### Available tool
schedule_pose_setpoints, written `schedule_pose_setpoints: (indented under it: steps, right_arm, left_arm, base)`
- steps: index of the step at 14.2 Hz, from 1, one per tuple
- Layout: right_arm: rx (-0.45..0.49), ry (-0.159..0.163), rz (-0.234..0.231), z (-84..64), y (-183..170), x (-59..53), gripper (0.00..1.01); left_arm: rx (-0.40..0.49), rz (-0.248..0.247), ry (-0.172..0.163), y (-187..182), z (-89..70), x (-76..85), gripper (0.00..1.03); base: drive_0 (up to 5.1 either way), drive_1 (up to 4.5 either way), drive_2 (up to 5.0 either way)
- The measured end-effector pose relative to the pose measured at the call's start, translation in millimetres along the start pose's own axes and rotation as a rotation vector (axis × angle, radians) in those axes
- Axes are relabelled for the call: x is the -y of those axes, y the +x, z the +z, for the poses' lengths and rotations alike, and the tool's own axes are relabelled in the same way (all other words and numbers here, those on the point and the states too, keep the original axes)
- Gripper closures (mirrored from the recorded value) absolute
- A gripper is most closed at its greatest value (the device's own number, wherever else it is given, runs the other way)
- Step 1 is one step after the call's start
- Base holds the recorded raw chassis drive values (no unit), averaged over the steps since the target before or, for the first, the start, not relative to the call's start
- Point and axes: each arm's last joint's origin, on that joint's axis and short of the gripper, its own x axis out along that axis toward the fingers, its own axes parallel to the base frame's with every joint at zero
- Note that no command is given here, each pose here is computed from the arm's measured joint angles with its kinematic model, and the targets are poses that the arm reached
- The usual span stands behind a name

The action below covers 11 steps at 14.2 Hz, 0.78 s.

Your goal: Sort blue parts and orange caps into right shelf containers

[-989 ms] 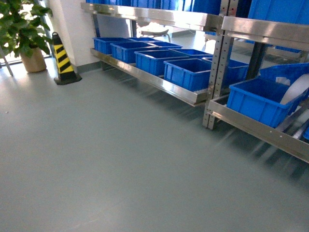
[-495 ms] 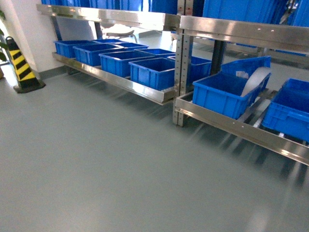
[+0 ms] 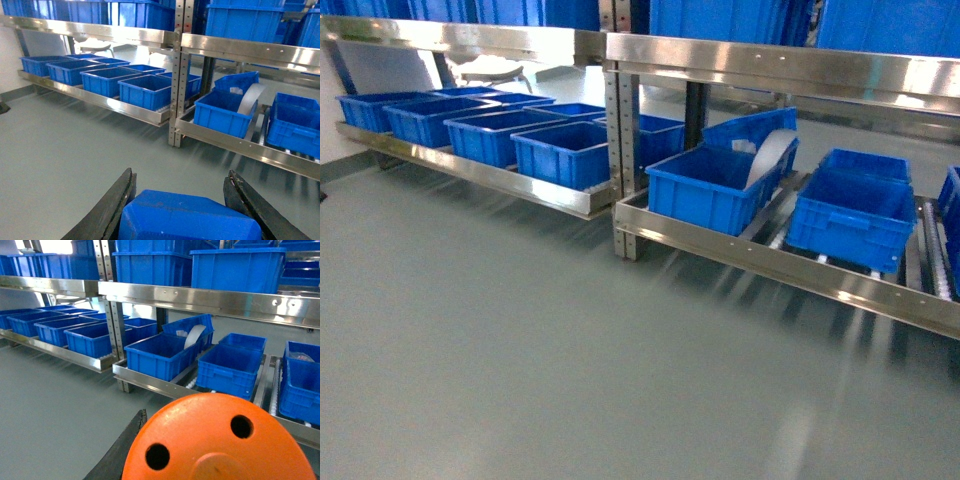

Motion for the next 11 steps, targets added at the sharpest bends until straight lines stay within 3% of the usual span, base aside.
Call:
schedule_pose_setpoints:
  steps: [11]
  right_arm:
    - [0.0, 0.0, 0.0, 0.0, 0.0, 0.0, 0.58]
  left_arm:
    - [0.0, 0.0, 0.0, 0.0, 0.1, 0.0, 0.58]
  base:
    - [-1.8, -1.77, -1.8]
